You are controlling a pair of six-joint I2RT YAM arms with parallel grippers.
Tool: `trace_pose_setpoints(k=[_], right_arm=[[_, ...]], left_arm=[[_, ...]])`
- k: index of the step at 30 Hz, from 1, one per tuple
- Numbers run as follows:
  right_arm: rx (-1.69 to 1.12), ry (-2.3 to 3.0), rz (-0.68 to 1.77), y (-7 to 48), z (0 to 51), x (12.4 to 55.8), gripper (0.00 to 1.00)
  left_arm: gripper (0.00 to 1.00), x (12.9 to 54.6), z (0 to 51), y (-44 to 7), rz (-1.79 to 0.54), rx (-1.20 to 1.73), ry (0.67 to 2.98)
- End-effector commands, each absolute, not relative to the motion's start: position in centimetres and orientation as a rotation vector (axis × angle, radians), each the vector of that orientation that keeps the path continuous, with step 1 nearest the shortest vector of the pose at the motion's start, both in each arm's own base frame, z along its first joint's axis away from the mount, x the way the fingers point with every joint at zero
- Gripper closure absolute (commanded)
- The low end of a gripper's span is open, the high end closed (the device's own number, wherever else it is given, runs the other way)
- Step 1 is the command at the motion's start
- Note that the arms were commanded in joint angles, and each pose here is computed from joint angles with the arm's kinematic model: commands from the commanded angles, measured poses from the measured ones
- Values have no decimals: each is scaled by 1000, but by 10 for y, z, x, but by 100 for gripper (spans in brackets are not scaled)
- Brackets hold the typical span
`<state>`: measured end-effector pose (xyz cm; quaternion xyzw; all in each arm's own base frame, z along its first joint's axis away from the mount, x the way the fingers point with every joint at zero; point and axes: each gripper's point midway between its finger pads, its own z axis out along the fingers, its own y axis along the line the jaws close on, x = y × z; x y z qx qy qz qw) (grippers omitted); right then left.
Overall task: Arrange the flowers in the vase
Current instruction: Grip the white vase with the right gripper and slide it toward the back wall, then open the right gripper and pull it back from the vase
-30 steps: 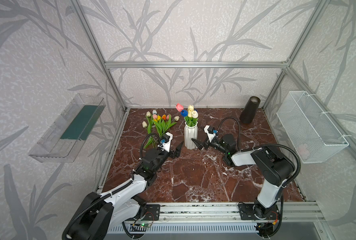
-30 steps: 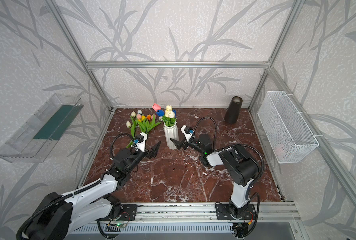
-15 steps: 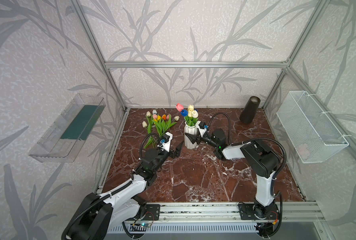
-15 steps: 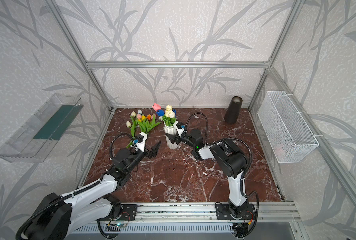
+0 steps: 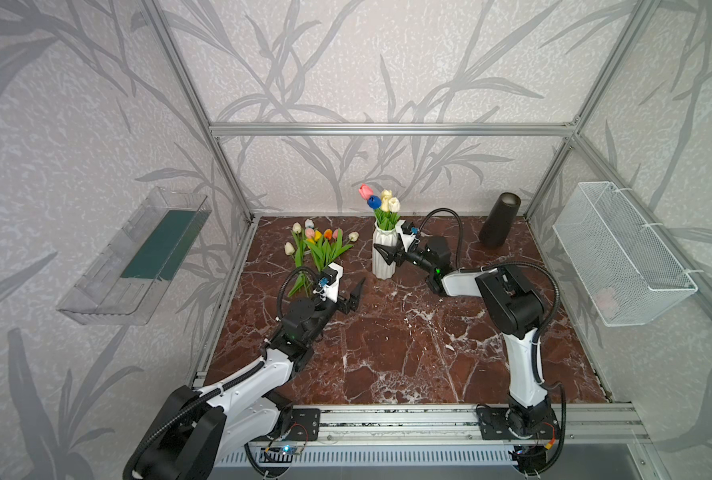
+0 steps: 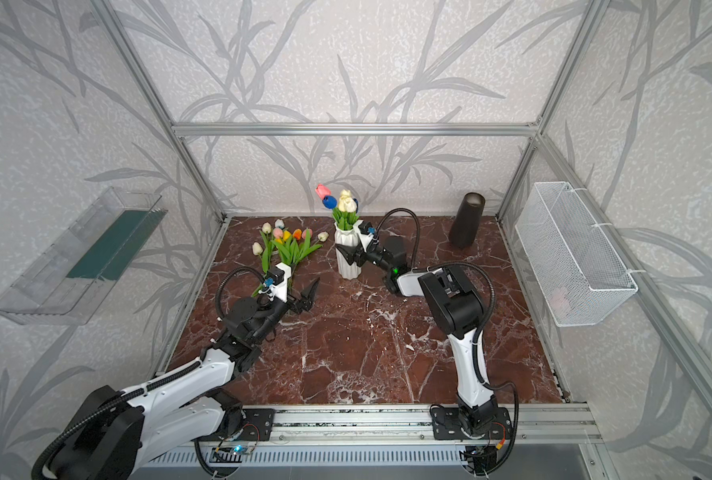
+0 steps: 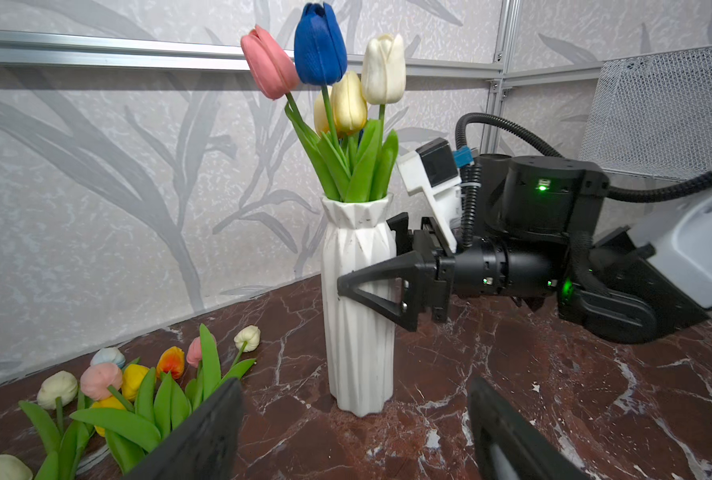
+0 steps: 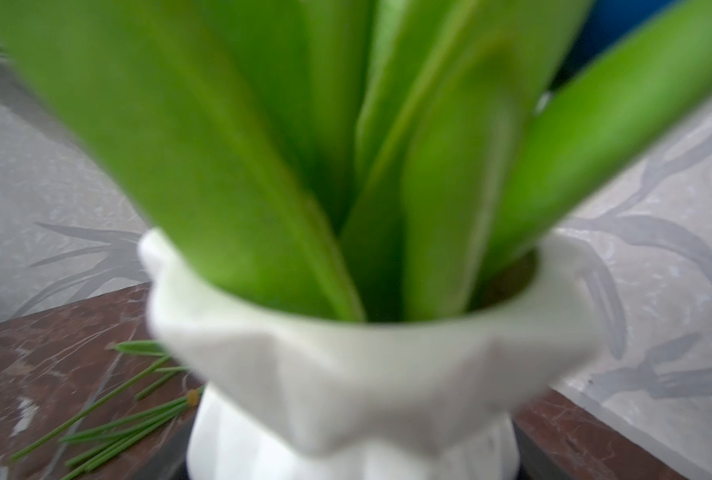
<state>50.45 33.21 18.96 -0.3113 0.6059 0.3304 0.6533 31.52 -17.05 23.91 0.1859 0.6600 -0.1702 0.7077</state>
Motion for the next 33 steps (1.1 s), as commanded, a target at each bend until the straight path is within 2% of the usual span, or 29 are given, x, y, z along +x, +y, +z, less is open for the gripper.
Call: trace_pose_setpoints(k=[1,8,16,20,22,25,28,31,33], right_arm=[[-680,1230,706,327,238,536,66],[-683,1166,668,341,245,591,66],[-712,1128,698,369,237,621,66],[-725,1140,674,378,234,635,61],[-719,1157,665,379,232,641,55],[-717,1155,646,378,232,644,27],[-713,1158,630,376,231,645,12],[-708,1165,628,374,233,645,1],[-703,1167,627,372,238,643,1]], left_arm=[[15,319,248,-166,-342,399,1431],[15,321,244,-164,-328,397,1447],[15,323,242,-164,-316,402,1454],[15,322,243,-162,-307,400,1454],[15,320,244,-161,-303,402,1450],[15,320,245,-159,-295,401,1454],[15,318,245,-158,-295,401,1452],[15,317,246,-158,-297,396,1451],[15,317,248,-157,-298,390,1449]])
